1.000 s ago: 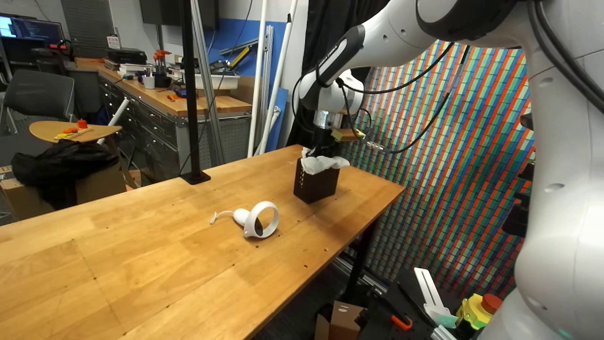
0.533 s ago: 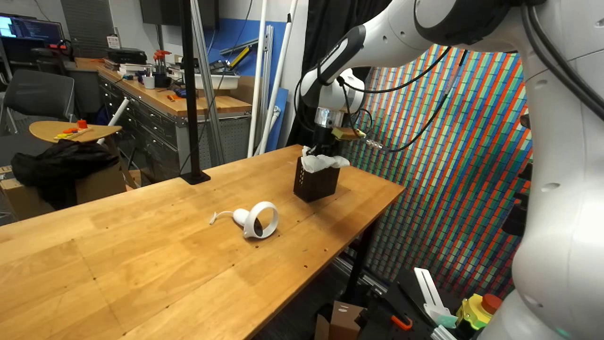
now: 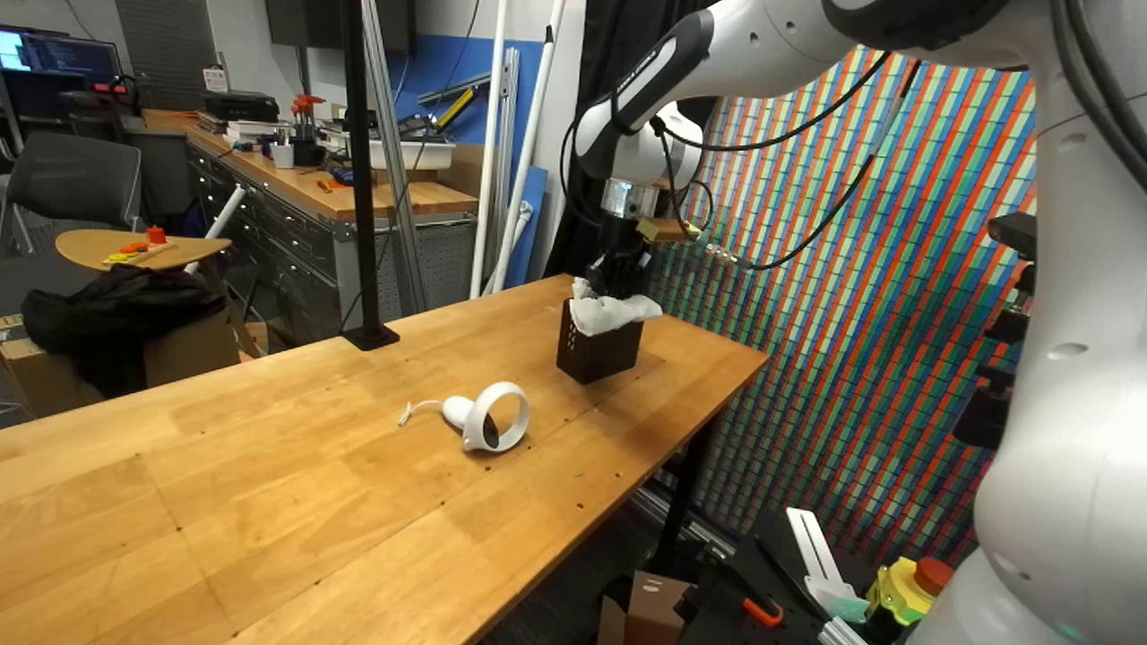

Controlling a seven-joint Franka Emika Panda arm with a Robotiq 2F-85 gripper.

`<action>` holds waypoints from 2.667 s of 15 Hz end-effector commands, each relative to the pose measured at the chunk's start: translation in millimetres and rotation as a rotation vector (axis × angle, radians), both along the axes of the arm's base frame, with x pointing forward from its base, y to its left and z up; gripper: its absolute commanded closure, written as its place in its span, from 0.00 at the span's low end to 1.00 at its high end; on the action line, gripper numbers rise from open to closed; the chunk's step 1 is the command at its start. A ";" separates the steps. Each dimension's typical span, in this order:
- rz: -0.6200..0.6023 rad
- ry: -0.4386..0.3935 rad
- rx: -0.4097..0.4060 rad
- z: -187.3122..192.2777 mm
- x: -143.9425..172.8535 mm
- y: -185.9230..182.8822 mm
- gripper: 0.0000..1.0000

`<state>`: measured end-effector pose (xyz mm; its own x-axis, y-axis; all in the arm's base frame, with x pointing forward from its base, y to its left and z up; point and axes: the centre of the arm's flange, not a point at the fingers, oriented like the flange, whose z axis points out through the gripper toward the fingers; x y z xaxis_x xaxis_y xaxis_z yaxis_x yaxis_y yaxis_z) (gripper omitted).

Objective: Put the towel inside the black box

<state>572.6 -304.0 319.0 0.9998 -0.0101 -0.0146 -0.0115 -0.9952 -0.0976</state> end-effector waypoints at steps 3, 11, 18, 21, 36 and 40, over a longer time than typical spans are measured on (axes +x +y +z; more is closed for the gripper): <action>0.001 -0.048 -0.053 43.3 -43.2 17.3 0.99; -0.042 -0.072 -0.053 38.6 -91.7 25.1 0.99; -0.034 -0.064 -0.046 23.6 -103.5 40.1 0.99; -0.026 -0.061 -0.038 19.5 -104.4 45.1 0.99; -0.041 -0.181 -0.083 36.0 -98.1 36.0 0.99; -0.055 -0.224 -0.088 45.0 -94.8 31.2 0.99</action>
